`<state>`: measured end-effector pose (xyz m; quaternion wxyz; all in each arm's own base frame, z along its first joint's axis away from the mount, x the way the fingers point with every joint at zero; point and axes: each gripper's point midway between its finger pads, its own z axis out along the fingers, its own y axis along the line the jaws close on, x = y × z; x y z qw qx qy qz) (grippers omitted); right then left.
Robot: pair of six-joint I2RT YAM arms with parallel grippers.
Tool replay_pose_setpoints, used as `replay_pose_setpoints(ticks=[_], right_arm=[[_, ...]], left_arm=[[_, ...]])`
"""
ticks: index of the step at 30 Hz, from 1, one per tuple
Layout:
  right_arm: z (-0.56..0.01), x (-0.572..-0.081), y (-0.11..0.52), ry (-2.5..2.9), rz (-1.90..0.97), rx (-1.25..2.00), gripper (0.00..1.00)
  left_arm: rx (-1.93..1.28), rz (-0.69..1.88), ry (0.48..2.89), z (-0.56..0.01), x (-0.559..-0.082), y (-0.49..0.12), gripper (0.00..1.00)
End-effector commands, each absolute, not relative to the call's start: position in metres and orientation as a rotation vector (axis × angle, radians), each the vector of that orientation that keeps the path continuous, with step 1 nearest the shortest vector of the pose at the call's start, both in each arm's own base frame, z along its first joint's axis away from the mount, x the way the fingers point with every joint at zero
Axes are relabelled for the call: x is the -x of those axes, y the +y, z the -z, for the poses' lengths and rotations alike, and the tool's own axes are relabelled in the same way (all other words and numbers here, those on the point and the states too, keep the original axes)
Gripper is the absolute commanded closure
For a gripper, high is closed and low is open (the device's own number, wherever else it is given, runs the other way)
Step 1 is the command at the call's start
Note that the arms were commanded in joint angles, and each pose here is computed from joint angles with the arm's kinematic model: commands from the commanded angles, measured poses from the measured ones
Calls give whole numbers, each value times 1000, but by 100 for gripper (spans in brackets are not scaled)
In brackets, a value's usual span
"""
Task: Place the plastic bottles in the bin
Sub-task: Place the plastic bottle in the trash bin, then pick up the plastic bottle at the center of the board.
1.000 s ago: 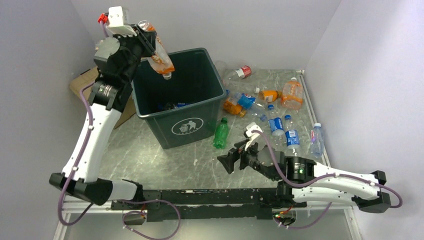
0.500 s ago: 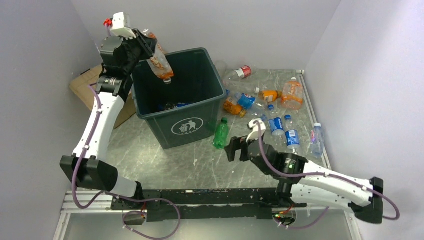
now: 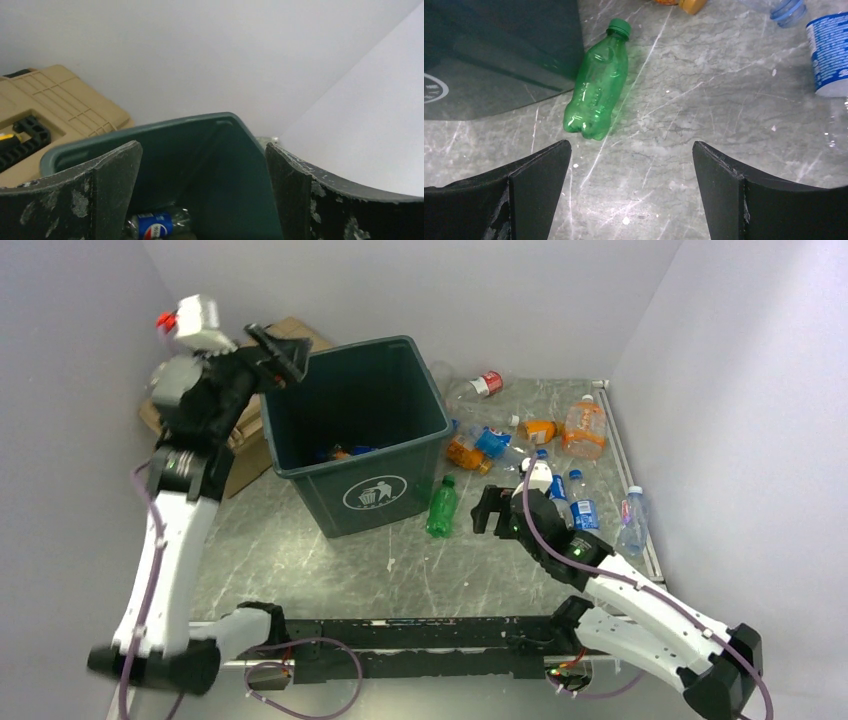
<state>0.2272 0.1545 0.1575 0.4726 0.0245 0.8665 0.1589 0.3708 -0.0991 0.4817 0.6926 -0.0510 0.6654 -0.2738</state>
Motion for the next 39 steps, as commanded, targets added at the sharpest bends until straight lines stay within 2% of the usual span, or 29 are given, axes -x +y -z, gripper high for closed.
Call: replay_pose_setpoints(ticks=[1, 5, 8, 13, 24, 33, 39], right_arm=[[-150, -236, 168, 2106, -534, -127, 5], [-120, -239, 180, 2115, -617, -158, 10], [-109, -246, 191, 2092, -673, -169, 11], [-110, -262, 210, 2093, -737, -217, 3], [-89, -312, 226, 2171, -778, -421, 1], [-78, -318, 243, 2217, -818, -360, 5], [-61, -306, 244, 2269, -811, -330, 7]], left_arm=[[234, 660, 1406, -502, -287, -80, 1], [337, 859, 1402, -454, -244, -88, 5], [310, 985, 1419, -432, -220, -103, 5], [275, 935, 1474, -429, -191, -100, 2], [257, 983, 1452, -431, -180, -105, 3], [271, 936, 1462, -424, -172, -97, 3], [273, 953, 1462, -422, -171, -99, 3]])
